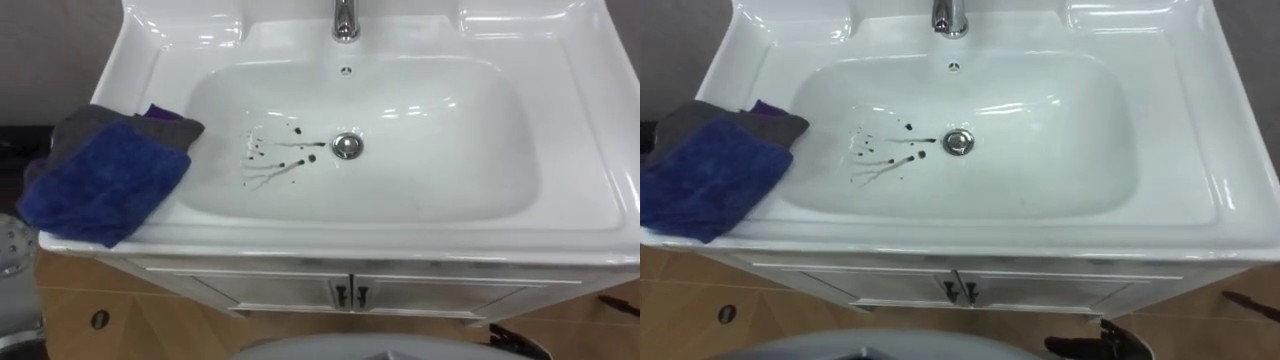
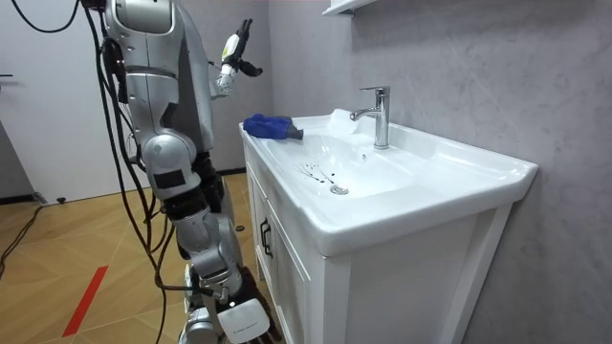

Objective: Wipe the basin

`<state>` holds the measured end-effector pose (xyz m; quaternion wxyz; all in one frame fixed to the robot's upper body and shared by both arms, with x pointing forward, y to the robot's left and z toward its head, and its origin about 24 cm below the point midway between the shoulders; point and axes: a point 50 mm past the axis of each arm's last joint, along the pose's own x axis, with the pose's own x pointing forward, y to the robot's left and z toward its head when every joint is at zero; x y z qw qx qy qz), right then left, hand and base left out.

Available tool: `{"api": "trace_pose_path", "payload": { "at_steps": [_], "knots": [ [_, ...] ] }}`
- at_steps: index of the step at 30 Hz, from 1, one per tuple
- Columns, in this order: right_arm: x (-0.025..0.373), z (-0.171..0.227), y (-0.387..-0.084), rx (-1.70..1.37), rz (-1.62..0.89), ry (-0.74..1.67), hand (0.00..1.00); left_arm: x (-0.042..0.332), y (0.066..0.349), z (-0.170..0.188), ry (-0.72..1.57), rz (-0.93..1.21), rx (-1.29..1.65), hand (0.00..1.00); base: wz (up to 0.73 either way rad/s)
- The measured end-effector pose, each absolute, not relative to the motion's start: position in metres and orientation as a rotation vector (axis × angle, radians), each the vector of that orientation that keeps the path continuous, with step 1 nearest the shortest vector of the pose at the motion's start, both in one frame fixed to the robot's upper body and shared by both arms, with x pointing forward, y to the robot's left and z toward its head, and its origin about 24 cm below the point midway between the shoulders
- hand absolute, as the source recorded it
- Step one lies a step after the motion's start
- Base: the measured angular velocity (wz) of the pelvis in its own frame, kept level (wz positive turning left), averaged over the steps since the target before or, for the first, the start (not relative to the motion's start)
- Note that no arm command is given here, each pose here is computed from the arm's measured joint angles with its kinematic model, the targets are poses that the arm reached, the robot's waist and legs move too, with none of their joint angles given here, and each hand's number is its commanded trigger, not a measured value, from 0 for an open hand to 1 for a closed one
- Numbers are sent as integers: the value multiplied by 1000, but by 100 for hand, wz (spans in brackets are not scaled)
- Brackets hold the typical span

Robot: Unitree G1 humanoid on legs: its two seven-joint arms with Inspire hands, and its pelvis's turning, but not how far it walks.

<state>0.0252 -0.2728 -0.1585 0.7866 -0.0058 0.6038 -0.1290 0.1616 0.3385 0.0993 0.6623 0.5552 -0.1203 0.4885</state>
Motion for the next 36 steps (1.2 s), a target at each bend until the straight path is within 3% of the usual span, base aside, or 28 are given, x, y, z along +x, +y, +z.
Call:
{"api": "trace_pose_path", "payload": {
  "at_steps": [11, 36],
  "knots": [
    [26, -157, -278, -27, -261, 1333, 0, 166, 337, 82, -22, 915, 1384, 0, 0],
    [26, -158, -279, -62, -282, 1358, 0, 184, 300, 60, 62, 586, 1458, 0, 1]
  ]
}}
